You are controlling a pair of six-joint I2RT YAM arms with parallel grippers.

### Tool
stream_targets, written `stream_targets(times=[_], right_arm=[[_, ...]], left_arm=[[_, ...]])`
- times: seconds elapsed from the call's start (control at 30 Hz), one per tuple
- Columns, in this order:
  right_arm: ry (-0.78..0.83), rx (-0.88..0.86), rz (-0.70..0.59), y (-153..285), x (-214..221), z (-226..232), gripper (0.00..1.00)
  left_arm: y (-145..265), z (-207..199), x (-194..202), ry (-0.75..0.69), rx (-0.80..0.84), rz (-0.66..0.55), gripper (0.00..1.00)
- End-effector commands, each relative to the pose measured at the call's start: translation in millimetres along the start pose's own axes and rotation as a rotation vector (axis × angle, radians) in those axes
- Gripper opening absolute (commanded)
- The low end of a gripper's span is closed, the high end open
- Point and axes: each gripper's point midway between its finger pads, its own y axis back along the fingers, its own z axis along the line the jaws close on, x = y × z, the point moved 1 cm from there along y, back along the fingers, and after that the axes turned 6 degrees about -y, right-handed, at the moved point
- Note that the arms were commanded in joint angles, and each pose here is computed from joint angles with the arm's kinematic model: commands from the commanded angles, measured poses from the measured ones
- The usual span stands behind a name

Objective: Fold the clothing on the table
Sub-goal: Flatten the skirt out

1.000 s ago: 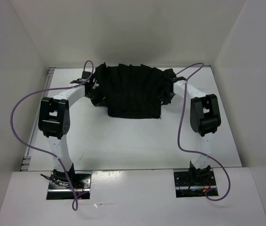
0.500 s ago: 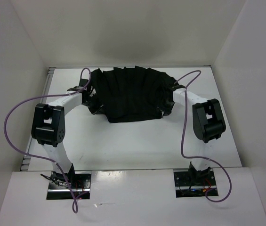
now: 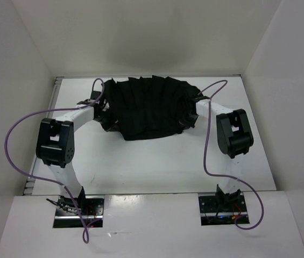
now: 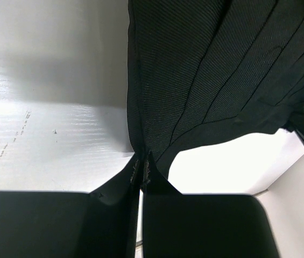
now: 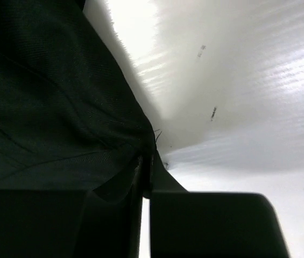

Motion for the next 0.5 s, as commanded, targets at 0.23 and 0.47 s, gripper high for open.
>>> stream_targets(times=[0.23, 0.47], right_arm=[[-0.098, 0.159, -0.184, 17, -43, -46, 0.00], [-0.117, 0.238, -0.162, 19, -37, -70, 0.00]], left_arm=[[41, 38, -3, 0.116, -0.013, -0.122, 0.00], [39, 58, 3, 0.130, -0.089, -0.110, 0.00]])
